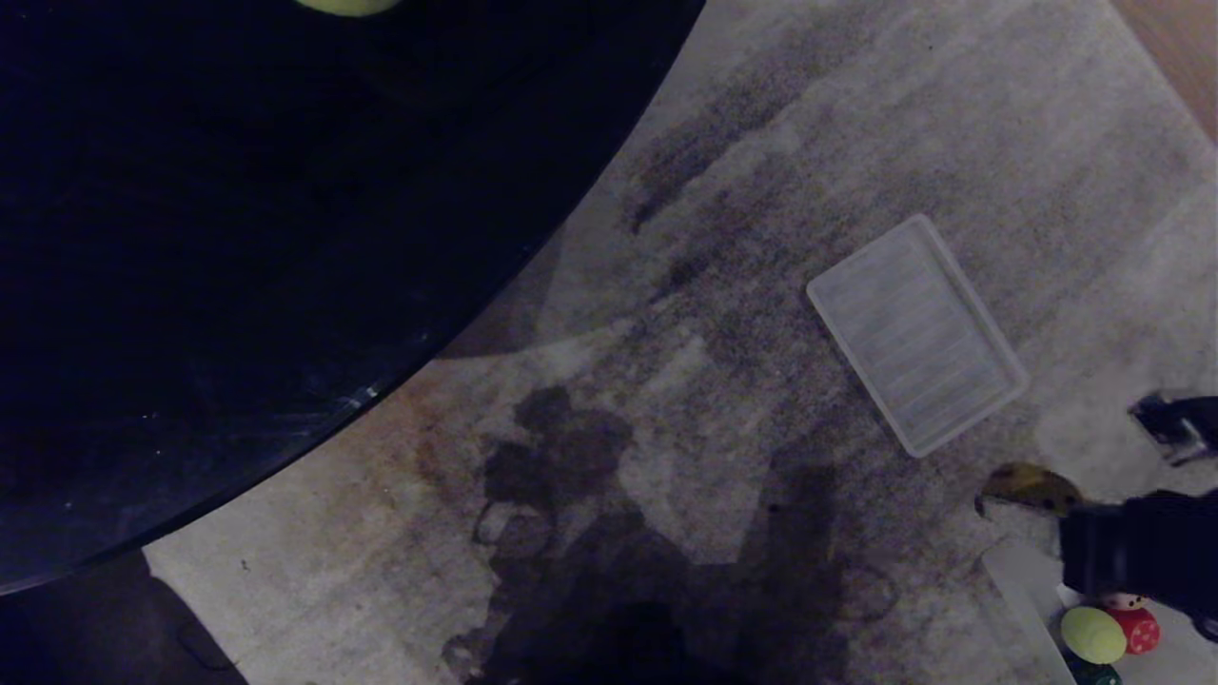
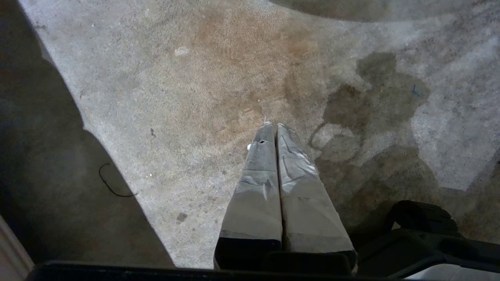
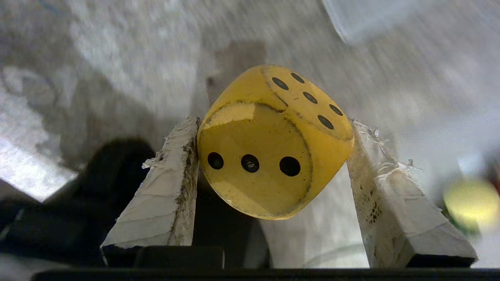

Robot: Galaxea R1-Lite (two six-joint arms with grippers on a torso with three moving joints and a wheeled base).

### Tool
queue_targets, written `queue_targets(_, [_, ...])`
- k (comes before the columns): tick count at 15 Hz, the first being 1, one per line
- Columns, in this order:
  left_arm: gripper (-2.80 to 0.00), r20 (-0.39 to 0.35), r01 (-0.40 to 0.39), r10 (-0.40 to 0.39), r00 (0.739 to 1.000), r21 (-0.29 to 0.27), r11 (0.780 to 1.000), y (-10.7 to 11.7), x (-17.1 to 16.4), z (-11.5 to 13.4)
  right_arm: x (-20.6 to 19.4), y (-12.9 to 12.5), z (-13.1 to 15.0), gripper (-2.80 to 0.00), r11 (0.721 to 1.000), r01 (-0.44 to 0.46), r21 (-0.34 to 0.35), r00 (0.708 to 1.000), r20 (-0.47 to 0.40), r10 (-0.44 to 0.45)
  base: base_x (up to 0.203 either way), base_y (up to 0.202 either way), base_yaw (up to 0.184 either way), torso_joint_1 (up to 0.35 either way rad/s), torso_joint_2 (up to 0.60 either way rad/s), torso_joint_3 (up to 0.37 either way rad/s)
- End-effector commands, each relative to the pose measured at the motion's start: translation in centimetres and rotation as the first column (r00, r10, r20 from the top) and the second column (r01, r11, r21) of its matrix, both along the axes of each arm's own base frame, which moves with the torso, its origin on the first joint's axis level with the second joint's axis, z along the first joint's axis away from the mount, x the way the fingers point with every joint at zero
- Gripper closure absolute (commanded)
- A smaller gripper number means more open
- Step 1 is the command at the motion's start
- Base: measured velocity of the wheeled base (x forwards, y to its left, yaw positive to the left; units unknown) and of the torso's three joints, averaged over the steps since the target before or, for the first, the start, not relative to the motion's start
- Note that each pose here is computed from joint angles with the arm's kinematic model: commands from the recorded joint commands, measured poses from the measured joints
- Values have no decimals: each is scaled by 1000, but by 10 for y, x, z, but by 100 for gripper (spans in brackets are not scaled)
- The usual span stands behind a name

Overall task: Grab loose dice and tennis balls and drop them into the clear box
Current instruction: Put the toys in the box

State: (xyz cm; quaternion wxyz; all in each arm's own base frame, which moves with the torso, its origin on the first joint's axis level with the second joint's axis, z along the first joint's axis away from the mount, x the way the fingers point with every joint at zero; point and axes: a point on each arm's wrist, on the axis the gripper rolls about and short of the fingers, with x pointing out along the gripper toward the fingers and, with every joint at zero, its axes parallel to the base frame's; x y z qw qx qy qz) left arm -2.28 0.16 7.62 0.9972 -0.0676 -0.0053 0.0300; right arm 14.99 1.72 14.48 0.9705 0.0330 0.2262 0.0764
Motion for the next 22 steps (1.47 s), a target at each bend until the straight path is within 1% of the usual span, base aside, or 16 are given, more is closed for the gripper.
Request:
queue_targets(1, [0,-2,-1,1,1000,-1,1000,0,0,0,-72,-13,7,0,998,68,20,990,119,-70,0,0,0,0,0,0])
queue_targets(4, [0,-2,-1,1,1000,-1,1000,0,0,0,-125,-16,-19,0,991,132,23,984,115,-134,0,0,0,0,0,0])
queue_targets(6, [0,-2,-1,1,1000,-1,1000,0,0,0,-144,-16,-37,0,987,157,20,978,136,-158,0,0,0,0,0,0])
queue_targets(7, [0,-2,-1,1,1000,-1,1000,0,0,0,-151,-16,-45,0,986,168,16,973,157,-168,0,0,0,0,0,0])
queue_targets(8, [0,-3,-1,1,1000,-1,1000,0,0,0,-153,-16,-51,0,982,190,7,969,158,-189,0,0,0,0,0,0])
queue_targets(9, [0,-3,-1,1,1000,-1,1000,0,0,0,-153,-17,-57,0,970,242,-16,961,142,-237,0,0,0,0,0,0])
queue_targets(10, [0,-2,-1,1,1000,-1,1000,0,0,0,-152,-18,-58,0,966,257,-19,955,155,-251,0,0,0,0,0,0])
queue_targets(12, [0,-1,0,0,1000,-1,1000,0,0,0,-152,-18,-66,0,967,254,-21,957,149,-249,0,0,0,0,0,0])
queue_targets(13, [0,-3,-1,1,1000,-1,1000,0,0,0,-151,-18,-65,0,967,255,-15,953,175,-249,0,0,0,0,0,0])
queue_targets(14, [0,0,-1,1,1000,-1,1000,0,0,0,-150,-18,-66,0,968,250,-17,952,184,-243,0,0,0,0,0,0])
queue_targets(15, [0,-2,-1,1,1000,-1,1000,0,0,0,-151,-18,-65,0,973,230,-13,954,199,-223,0,0,0,0,0,0])
queue_targets(16, [0,-2,-1,1,1000,-1,1000,0,0,0,-155,-18,-66,0,978,210,-4,949,241,-203,0,0,0,0,0,0])
queue_targets(17, [0,-2,-1,1,1000,-1,1000,0,0,0,-161,-18,-66,0,980,198,8,932,307,-191,0,0,0,0,0,0])
queue_targets(19, [0,-2,-1,1,1000,0,1000,0,0,0,-171,-17,-68,0,983,181,28,888,425,-176,0,0,0,0,0,0])
queue_targets(20, [0,-2,-1,1,1000,-1,1000,0,0,0,-173,-17,-69,0,984,176,32,878,446,-172,0,0,0,0,0,0])
queue_targets(22, [0,-1,-1,1,1000,-1,1000,0,0,0,-173,-18,-69,0,984,174,38,881,441,-172,0,0,0,0,0,0])
